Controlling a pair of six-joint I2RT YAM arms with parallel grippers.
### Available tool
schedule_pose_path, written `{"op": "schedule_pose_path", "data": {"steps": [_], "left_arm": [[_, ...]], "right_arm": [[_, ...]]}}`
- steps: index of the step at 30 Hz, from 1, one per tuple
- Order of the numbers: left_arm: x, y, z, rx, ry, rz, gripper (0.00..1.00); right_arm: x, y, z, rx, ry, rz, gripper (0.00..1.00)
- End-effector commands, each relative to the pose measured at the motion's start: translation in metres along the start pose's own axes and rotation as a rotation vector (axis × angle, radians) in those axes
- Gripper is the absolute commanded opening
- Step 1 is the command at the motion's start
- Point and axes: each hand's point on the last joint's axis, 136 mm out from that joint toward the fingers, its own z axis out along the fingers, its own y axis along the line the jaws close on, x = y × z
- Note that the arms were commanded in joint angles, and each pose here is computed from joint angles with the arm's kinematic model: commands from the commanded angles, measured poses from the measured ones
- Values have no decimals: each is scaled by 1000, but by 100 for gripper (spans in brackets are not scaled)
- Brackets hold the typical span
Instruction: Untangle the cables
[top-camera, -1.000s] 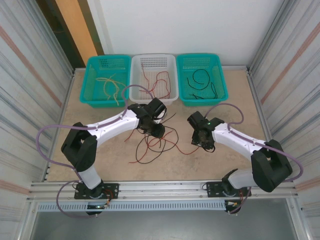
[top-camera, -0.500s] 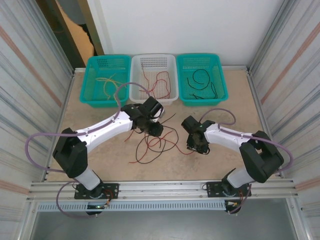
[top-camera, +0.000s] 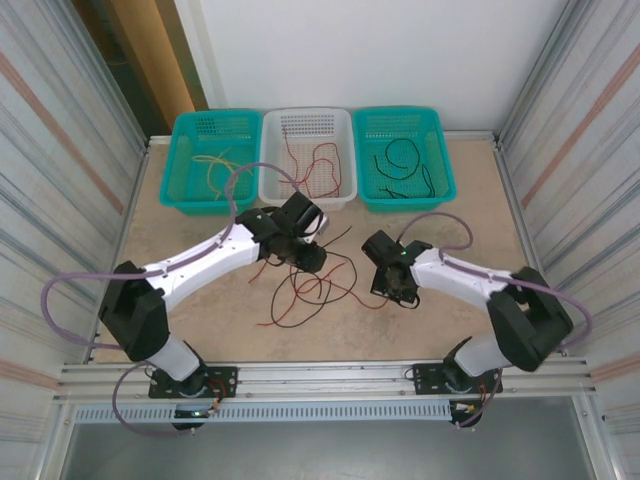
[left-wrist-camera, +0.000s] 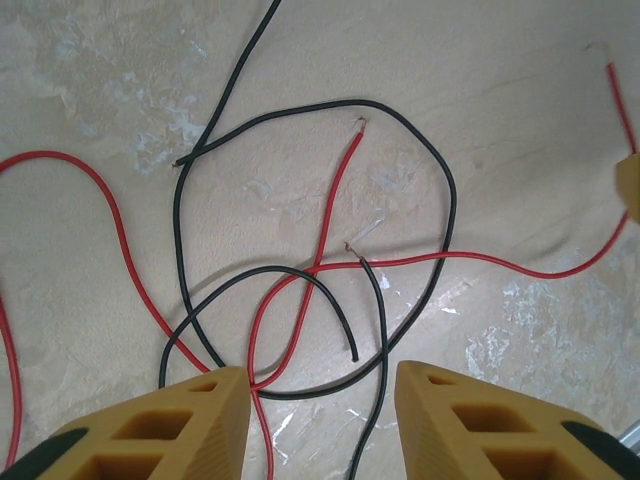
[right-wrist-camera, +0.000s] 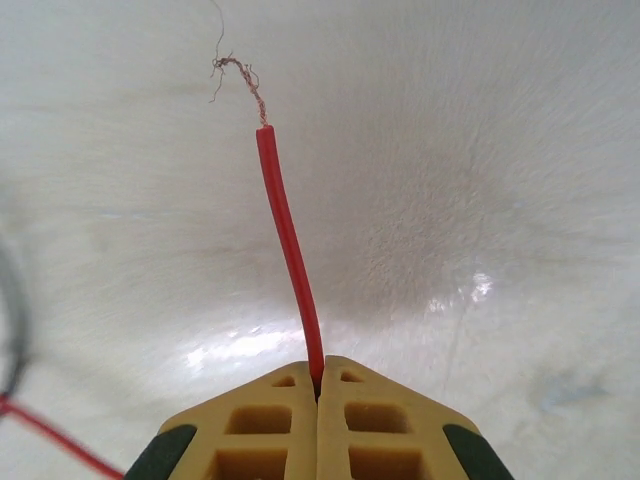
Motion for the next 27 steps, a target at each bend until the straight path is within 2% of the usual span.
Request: {"op": "schedule_pose_path", "data": {"steps": [1, 6, 9, 13, 22, 27], "left_arm": [[-14, -6, -27, 31, -120, 44, 45], [-37, -33, -70, 148, -307, 120, 49], [-49, -45, -98, 200, -435, 164, 56], [-60, -53, -123, 237, -543, 205, 64], [-76, -78, -129, 351, -592, 267, 70], [-84, -85, -109, 373, -549, 274, 65]], "right_arm": [[-50, 9, -77, -66, -275, -68, 0], [-78, 32, -167, -252, -492, -178, 0], [-83, 51, -213, -394, -581, -245, 0], [-86, 54, -271, -553, -692, -274, 0], [-81, 61, -329, -769, -773, -305, 0], [-80, 65, -346, -840, -799, -305, 0]]}}
